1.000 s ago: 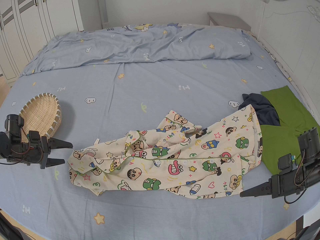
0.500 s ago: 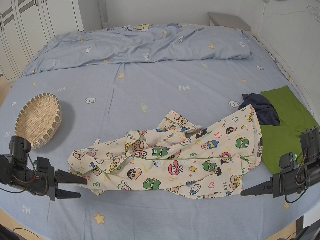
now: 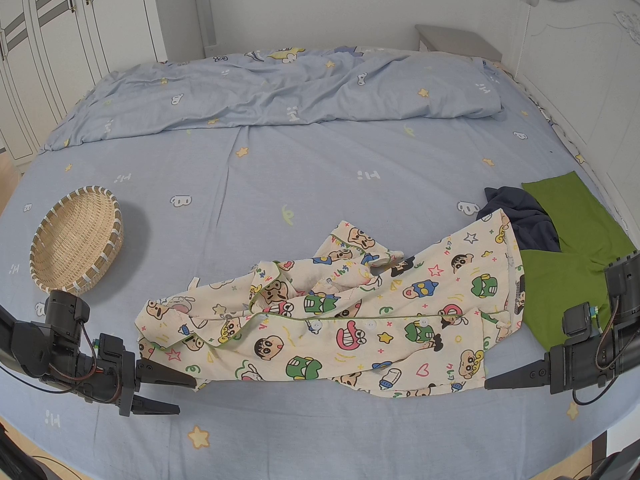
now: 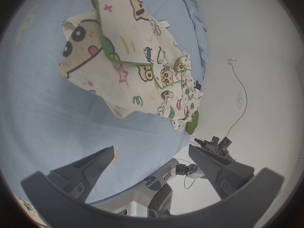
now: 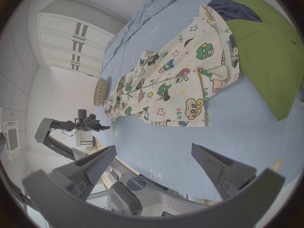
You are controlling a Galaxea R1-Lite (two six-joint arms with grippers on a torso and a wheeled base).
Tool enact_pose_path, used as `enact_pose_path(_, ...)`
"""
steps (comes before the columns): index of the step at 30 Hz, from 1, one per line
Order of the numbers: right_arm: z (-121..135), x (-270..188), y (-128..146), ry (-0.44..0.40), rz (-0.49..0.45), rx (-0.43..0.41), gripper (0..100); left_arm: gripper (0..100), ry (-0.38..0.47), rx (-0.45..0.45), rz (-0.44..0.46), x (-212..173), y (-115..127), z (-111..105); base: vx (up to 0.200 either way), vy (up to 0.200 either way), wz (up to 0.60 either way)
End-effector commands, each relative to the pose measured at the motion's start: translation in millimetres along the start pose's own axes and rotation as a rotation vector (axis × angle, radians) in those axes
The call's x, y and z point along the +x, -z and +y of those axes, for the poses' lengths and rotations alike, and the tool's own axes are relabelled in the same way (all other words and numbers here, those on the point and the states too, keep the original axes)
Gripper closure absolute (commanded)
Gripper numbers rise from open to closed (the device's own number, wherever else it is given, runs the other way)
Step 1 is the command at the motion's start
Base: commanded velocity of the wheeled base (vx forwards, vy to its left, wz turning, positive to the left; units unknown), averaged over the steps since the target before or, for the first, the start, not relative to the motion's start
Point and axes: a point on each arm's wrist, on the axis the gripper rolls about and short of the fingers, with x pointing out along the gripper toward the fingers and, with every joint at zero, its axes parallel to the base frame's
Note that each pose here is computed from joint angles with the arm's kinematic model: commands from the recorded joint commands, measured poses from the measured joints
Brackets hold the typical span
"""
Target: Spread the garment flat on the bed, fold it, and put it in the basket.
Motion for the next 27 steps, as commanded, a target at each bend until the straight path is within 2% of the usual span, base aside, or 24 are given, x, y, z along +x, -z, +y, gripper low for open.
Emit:
enact_pose_path(1,0,-1,0,0.0,-0.002,0.0,0,0,-0.01,-0.04,0.023,8,-4,10,0.0,0.0,0.0)
enact_pose_path(9,0,-1,0,0.002,-0.003,0.0,0,0,-0.019,-0.04,-0.003,13,-15,20,0.0,0.0,0.0)
enact_pose_path(14,0,0,1,0.002,-0.001,0.001,0,0,-0.035,-0.05,-0.032,16,-30,23,0.0,0.0,0.0)
enact_pose_path(19,-1,0,1,0.003,0.0,0.002,0,0,-0.05,-0.041,-0.069,9,-31,22,0.0,0.0,0.0)
enact_pose_path(20,-1,0,1,0.003,0.001,0.001,0,0,-0.049,-0.029,-0.13,-6,-32,22,0.0,0.0,0.0)
enact_pose_path(21,-1,0,1,0.003,0.001,0.001,0,0,-0.05,-0.026,-0.143,-9,-32,21,0.0,0.0,0.0)
enact_pose_path(22,-1,0,1,0.004,0.002,0.002,0,0,-0.051,0.014,-0.218,-27,-34,21,0.0,0.0,0.0)
enact_pose_path(27,-1,1,1,0.004,0.007,0.003,0,0,-0.058,0.098,-0.301,-49,-35,26,0.0,0.0,0.0)
